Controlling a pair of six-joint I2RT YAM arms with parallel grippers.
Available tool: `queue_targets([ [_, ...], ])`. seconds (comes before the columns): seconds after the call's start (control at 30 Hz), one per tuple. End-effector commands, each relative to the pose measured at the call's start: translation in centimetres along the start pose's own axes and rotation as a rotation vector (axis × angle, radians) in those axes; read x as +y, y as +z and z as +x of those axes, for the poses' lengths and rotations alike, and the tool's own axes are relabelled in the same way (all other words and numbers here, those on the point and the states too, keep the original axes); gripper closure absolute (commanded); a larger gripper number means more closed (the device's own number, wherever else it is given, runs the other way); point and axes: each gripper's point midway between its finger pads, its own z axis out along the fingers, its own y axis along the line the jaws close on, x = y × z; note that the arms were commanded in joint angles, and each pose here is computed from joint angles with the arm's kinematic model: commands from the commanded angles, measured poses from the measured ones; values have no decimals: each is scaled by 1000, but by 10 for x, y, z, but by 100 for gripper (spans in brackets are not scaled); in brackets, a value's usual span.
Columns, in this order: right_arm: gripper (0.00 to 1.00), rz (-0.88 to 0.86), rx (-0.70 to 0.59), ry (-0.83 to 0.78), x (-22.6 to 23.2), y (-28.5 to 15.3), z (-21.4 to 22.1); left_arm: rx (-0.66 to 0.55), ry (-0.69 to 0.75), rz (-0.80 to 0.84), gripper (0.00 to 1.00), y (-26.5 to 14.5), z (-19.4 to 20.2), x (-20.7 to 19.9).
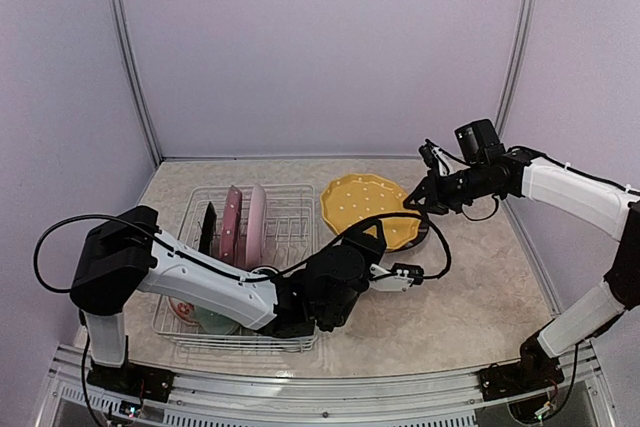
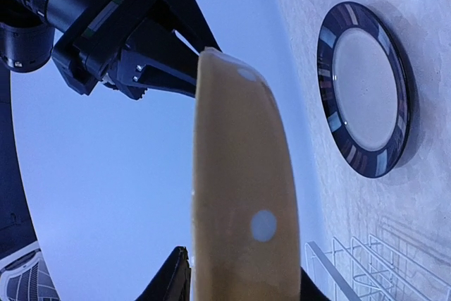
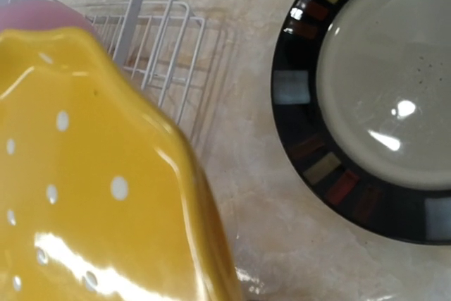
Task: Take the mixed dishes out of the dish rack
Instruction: Pass from the left arm to the right
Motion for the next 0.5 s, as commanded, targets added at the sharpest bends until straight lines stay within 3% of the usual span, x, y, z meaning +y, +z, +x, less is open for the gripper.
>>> queue_targets([
  [0.0,100,4,-52,-43,7,-12,-10,57,-166,-115,56,1,22,48],
  [0.33,100,-40,-123,9,5,-22,-27,44,-157,-92,5,-5,21,38],
  [0.47,100,-55,-153,40,-2,-27,-34,30,-163,-51,1,-8,19,31],
])
